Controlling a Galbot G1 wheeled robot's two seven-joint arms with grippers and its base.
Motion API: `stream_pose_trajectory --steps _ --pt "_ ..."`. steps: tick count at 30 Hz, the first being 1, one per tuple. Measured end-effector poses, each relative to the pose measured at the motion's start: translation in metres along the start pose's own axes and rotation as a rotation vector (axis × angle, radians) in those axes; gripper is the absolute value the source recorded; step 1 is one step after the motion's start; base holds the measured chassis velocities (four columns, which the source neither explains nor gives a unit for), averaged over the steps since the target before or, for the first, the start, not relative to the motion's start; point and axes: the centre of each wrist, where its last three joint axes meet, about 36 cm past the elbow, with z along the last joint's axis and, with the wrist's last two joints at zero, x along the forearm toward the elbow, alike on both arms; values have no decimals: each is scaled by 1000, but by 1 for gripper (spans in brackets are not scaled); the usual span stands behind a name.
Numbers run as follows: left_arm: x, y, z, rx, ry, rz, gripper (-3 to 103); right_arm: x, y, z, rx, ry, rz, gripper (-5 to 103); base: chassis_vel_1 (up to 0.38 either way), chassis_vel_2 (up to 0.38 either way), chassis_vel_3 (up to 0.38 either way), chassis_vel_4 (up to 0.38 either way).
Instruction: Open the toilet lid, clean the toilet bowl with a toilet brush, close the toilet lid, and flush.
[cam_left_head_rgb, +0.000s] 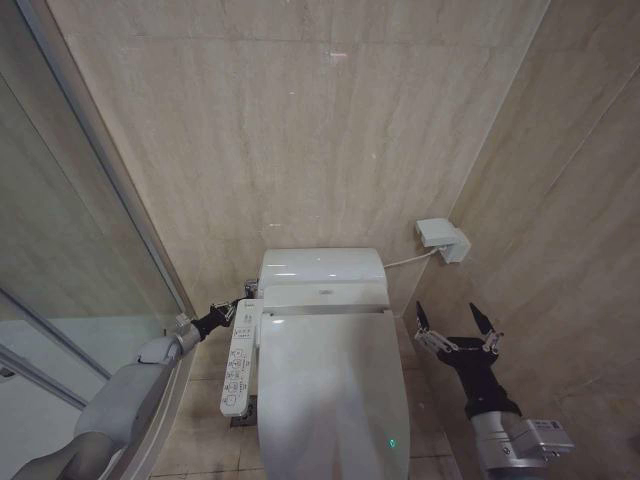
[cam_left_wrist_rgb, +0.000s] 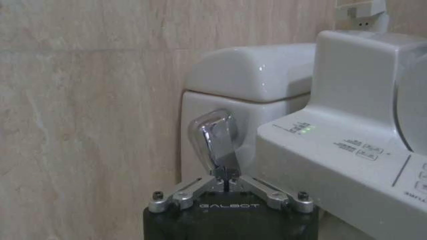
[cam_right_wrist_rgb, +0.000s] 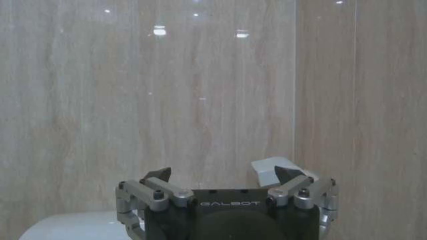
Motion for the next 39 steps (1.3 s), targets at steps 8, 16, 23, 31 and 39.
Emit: stream_pose_trajectory --steps 8,16,23,31,39 --pt "2 3 4 14 0 -26 0 0 0 0 0 0 0 100 0 0 0 0" --pt "0 -1 -6 48 -105 -185 0 0 0 0 0 0 0 100 0 0 0 0" --pt "15 -42 -47 60 -210 -534 0 0 0 0 0 0 0 100 0 0 0 0" --pt "26 -93 -105 124 -253 -688 0 0 0 0 0 0 0 100 0 0 0 0" --pt "63 -147 -143 219 -260 -741 0 0 0 0 0 0 0 100 0 0 0 0"
